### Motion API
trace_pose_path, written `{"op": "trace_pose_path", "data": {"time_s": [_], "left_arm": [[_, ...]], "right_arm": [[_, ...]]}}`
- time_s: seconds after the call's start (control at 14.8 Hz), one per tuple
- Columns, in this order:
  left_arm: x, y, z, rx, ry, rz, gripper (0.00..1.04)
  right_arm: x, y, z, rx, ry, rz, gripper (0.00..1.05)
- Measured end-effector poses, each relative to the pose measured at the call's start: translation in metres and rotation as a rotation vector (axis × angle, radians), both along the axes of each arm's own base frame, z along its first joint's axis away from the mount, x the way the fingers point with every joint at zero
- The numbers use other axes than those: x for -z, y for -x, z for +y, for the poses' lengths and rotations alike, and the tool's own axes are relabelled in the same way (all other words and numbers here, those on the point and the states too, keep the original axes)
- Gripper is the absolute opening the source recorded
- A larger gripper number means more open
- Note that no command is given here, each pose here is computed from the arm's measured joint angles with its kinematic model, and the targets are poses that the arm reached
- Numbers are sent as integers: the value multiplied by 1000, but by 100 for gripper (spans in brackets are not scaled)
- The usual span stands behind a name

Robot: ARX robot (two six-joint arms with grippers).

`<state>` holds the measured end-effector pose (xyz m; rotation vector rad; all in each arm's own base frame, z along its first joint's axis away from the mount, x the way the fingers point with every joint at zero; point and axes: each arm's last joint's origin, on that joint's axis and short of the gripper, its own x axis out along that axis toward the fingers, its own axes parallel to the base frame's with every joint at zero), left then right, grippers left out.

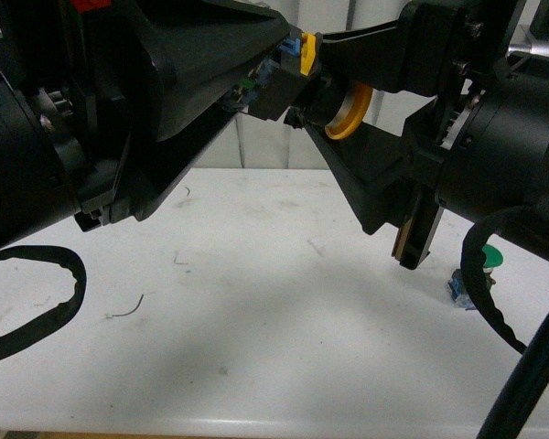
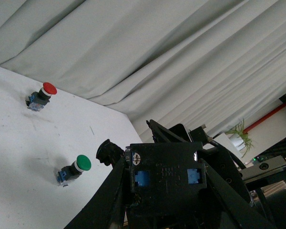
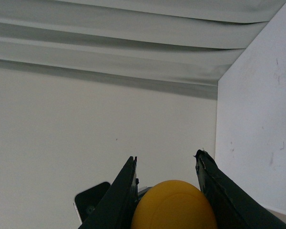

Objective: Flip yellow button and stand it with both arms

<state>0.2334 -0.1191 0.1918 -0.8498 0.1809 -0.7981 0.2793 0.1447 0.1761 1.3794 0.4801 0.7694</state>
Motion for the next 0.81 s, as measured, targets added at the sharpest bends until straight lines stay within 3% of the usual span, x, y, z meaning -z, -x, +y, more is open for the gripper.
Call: {"op": "trace_pose_path", "data": {"time_s": [0.2, 0.54, 0.61, 0.81], "left_arm": [[0, 0, 0, 1, 3, 3, 40], [-12, 5, 12, -41, 41, -42, 94], [-14, 9, 18, -64, 47, -54, 100], [-15, 15, 26, -93, 49, -64, 98]], "right_arm": [[0, 0, 0, 1, 0, -1, 35], [4, -5, -9, 39, 22, 6, 35], [7, -8, -13, 54, 28, 19, 34], [9, -10, -16, 64, 31, 26, 34]]}}
